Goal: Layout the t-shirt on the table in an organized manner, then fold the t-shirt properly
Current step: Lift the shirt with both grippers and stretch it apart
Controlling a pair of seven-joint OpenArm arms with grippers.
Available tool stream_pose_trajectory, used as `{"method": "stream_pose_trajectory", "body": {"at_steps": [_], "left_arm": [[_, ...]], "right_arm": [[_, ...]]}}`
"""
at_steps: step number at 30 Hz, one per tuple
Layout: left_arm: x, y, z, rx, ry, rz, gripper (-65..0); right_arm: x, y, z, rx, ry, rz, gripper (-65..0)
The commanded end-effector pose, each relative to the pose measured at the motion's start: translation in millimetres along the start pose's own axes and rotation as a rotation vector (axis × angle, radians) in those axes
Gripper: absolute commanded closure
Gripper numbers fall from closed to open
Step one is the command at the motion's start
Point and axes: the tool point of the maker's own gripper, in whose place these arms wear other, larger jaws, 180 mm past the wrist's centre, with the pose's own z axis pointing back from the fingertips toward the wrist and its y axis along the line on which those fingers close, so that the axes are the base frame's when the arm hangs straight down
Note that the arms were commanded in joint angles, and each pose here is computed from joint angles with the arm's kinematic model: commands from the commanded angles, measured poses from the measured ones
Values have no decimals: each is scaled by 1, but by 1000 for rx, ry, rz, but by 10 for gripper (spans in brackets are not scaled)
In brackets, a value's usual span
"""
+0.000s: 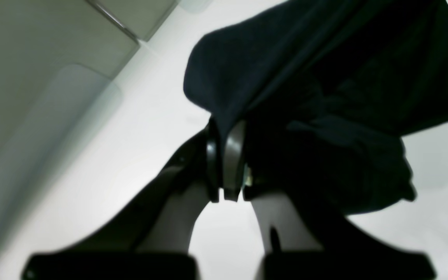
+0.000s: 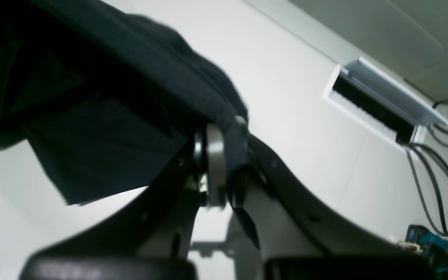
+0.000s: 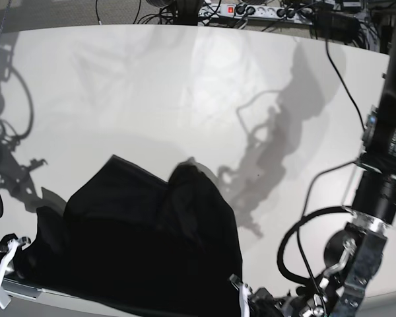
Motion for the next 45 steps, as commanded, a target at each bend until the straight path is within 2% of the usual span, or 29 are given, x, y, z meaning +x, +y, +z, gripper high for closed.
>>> {"method": "stream_pose_trajectory", "body": {"at_steps": [1, 9, 15, 19, 22, 24, 27, 32, 35, 38, 40, 42, 45], "left_arm": [[21, 41, 20, 106, -31, -23, 0], [88, 131, 87, 292, -162, -74, 0], [68, 135, 72, 230, -144, 40, 0], [53, 137, 63, 197, -120, 114, 0], [41, 140, 60, 189, -81, 147, 0], [34, 139, 58, 178, -57, 166, 0], [23, 120, 53, 64, -4, 201, 0], [9, 62, 60, -267, 87, 177, 0], [15, 34, 71, -445, 56, 176, 0], [33, 15, 82, -574, -34, 199, 0], [40, 13, 87, -610, -74, 223, 0], [26, 11, 84, -613, -53, 248, 0], [-24, -19, 63, -674, 30, 333, 0]], "right_arm": [[29, -29, 19, -93, -54, 12, 0], [105, -53, 52, -156, -203, 41, 0], [161, -78, 103, -187, -327, 51, 0], [185, -94, 141, -207, -391, 53, 0], [185, -88, 149, -152, -385, 79, 0], [176, -77, 143, -89, -345, 86, 0], [152, -51, 127, 45, -265, 89, 0], [95, -6, 106, 284, -83, 33, 0], [82, 22, 102, 428, -104, -21, 0], [51, 33, 90, 455, -36, -48, 0], [29, 44, 84, 477, 13, -59, 0], [3, 56, 79, 502, 69, -76, 0], [-39, 74, 72, 544, 158, -120, 0]]}}
